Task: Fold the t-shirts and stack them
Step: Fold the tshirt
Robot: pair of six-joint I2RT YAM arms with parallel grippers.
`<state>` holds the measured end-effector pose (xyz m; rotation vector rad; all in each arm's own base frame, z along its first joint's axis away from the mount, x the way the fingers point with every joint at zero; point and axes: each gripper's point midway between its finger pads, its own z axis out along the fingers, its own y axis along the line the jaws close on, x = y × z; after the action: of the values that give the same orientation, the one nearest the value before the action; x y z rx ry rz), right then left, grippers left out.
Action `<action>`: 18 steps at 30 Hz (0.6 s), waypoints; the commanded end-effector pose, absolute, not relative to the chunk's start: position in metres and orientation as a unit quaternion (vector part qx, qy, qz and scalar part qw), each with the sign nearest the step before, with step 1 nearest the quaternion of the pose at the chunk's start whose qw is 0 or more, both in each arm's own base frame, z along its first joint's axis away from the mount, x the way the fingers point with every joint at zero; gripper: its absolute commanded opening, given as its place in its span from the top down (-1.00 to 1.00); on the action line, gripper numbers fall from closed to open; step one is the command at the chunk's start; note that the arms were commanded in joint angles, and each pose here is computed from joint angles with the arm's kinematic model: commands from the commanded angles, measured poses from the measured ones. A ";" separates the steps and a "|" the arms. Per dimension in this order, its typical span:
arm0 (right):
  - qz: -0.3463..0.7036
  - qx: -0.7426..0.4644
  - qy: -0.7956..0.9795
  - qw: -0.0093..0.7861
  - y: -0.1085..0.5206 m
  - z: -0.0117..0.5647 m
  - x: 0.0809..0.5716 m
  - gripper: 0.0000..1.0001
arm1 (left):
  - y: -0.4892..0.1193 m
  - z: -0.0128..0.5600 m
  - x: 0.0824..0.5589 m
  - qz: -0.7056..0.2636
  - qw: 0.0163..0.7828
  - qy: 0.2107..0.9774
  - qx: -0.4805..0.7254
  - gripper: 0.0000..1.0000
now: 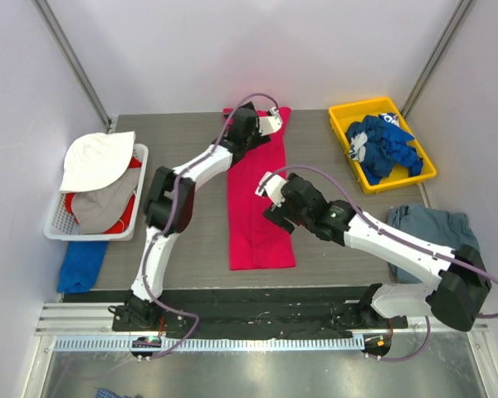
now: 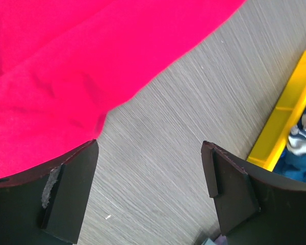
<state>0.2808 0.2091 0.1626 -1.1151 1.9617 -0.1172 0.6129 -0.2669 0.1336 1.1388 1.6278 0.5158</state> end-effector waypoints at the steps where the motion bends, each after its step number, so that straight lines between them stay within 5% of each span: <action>1: -0.053 -0.436 0.787 0.434 0.193 0.158 0.280 -0.77 | -0.237 0.234 0.535 0.181 0.526 0.709 0.433 -0.99; 7: -0.020 -0.435 0.808 0.397 0.183 0.128 0.268 -0.68 | -0.189 0.168 0.390 0.081 0.358 0.802 0.470 -0.98; 9: -0.013 -0.438 0.817 0.375 0.181 0.114 0.261 -0.34 | -0.188 0.155 0.342 0.034 0.318 0.807 0.496 -0.90; 14: 0.015 -0.460 0.824 0.331 0.180 0.087 0.239 0.05 | -0.177 0.130 0.265 0.008 0.265 0.798 0.541 -0.72; 18: 0.035 -0.473 0.822 0.315 0.180 0.086 0.225 0.08 | -0.185 0.116 0.224 -0.058 0.231 0.804 0.545 -0.68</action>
<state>0.2381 0.1720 0.0798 -1.2212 2.1753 -0.0081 0.2677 -0.1796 0.1139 1.4890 2.1496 0.0334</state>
